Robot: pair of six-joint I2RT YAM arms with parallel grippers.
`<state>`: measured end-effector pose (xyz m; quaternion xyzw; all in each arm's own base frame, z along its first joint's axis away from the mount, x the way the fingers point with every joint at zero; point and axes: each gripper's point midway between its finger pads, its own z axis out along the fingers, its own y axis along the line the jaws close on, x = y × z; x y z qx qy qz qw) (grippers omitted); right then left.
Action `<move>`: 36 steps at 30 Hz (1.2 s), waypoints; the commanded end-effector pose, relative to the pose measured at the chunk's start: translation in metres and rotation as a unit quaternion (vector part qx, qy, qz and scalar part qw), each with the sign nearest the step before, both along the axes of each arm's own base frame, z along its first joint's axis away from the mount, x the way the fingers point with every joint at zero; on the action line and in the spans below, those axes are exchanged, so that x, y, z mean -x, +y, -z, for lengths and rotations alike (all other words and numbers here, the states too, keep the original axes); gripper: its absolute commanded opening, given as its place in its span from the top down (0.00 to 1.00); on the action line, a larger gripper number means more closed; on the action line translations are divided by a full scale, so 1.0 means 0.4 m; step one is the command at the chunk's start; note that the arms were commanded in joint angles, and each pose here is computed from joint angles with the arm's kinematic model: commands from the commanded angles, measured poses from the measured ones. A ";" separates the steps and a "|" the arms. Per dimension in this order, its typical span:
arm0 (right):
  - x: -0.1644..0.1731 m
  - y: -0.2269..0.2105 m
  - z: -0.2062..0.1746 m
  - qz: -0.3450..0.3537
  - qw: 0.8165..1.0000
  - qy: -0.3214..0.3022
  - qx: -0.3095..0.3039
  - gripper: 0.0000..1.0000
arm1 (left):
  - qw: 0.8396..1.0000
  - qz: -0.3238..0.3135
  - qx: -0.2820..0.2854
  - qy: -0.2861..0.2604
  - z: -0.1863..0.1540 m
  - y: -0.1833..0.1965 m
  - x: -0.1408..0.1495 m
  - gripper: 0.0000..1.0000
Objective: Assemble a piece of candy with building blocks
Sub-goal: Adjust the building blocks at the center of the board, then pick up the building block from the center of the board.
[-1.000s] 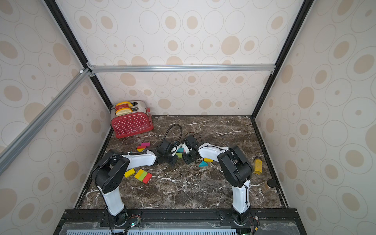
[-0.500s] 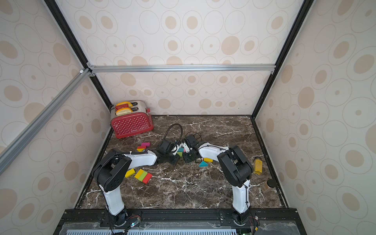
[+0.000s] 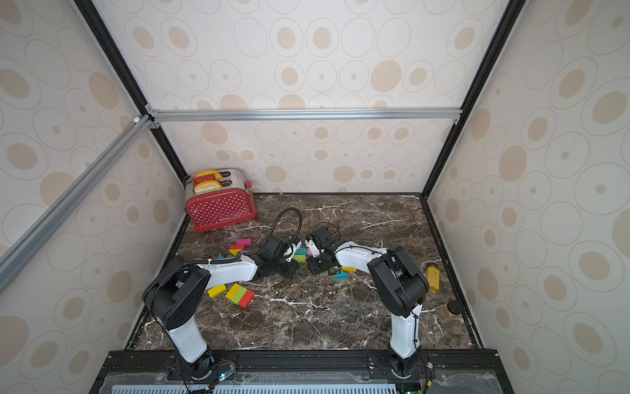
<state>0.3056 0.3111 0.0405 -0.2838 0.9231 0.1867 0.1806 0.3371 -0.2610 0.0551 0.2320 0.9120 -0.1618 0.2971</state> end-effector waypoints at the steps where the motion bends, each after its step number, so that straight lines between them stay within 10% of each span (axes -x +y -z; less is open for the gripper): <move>1: 0.010 0.003 -0.090 -0.004 0.999 -0.018 -0.037 0.74 | 0.996 -0.062 0.008 -0.063 -0.160 0.059 -0.020 0.76; 8: 0.082 0.125 -0.158 -0.106 0.992 -0.038 -0.059 0.57 | 0.964 -0.227 -0.040 -0.135 -0.403 0.332 0.080 0.62; 16: 0.225 0.377 -0.174 -0.279 0.956 -0.078 -0.051 0.47 | 0.917 -0.372 -0.025 -0.144 -0.461 0.586 0.240 0.36; 24: 0.365 0.496 -0.108 -0.367 0.922 -0.120 0.003 0.16 | 0.897 -0.398 -0.022 -0.191 -0.485 0.650 0.302 0.19; 36: 0.356 0.534 0.033 -0.355 0.926 -0.108 0.075 0.12 | 0.895 -0.393 -0.030 -0.208 -0.496 0.664 0.318 0.13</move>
